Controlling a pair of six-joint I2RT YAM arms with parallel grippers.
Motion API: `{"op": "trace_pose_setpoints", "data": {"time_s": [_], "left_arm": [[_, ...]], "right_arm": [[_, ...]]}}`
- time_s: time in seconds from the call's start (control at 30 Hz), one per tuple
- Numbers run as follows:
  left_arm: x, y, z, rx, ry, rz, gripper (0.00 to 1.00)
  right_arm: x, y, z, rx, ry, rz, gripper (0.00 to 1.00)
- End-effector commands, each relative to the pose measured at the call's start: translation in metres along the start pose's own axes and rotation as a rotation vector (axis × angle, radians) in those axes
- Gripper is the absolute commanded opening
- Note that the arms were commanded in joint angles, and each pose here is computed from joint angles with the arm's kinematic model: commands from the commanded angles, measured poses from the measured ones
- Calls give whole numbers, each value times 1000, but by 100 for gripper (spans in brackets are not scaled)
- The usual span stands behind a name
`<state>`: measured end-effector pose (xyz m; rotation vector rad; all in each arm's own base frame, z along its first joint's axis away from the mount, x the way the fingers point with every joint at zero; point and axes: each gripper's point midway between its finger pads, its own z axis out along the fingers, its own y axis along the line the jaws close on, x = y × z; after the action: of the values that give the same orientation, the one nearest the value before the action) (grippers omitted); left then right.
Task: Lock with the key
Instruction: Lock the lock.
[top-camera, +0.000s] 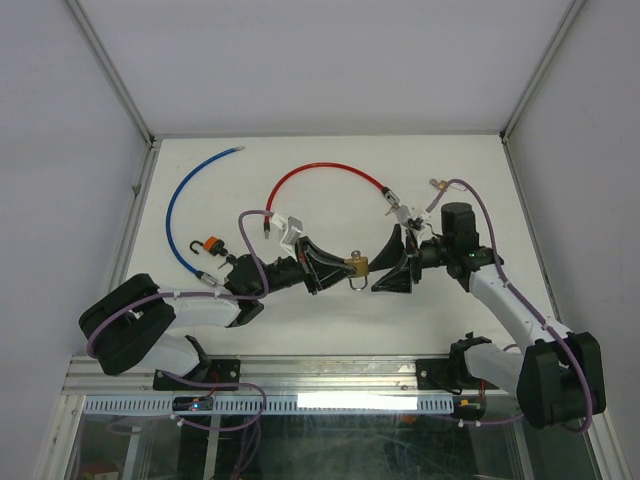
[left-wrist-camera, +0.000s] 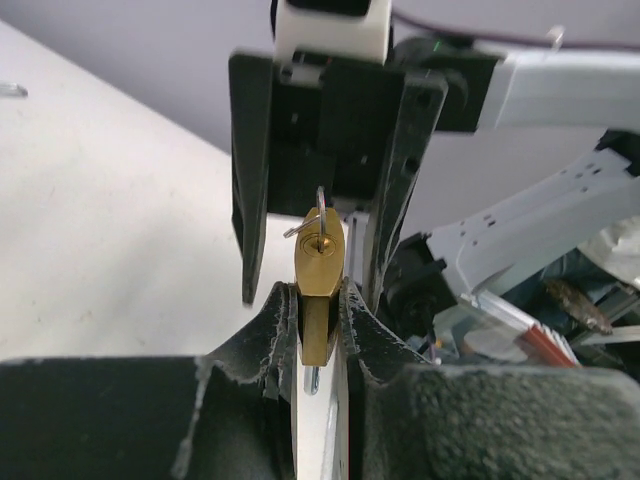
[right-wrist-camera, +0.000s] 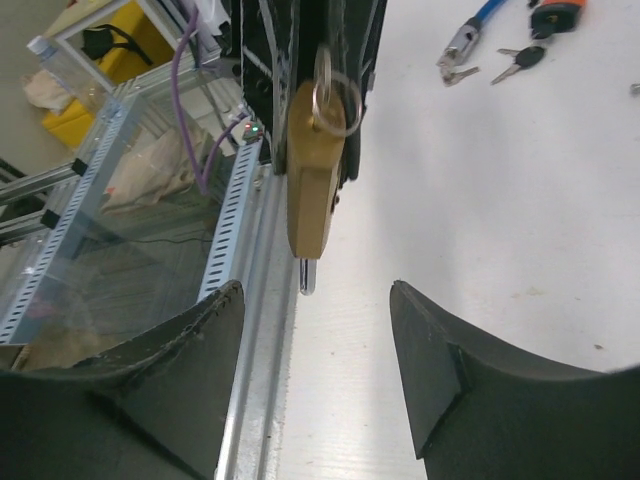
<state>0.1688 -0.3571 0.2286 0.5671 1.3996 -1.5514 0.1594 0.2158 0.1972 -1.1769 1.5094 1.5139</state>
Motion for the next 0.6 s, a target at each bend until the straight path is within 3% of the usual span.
{"op": "trace_pose_setpoints", "data": {"time_s": [0.0,0.27,0.57], "left_arm": [[-69,-36,2,123,-263,54,0],[-72,-34,11,139,-285,22,0],[-70,-29,16,123,-286,8,0]], "right_arm": [[-14,13,13,-72,-13,-20,62],[-24,10,23,-40,-39,20,57],[-27,8,26,-19,-62,16,10]]}}
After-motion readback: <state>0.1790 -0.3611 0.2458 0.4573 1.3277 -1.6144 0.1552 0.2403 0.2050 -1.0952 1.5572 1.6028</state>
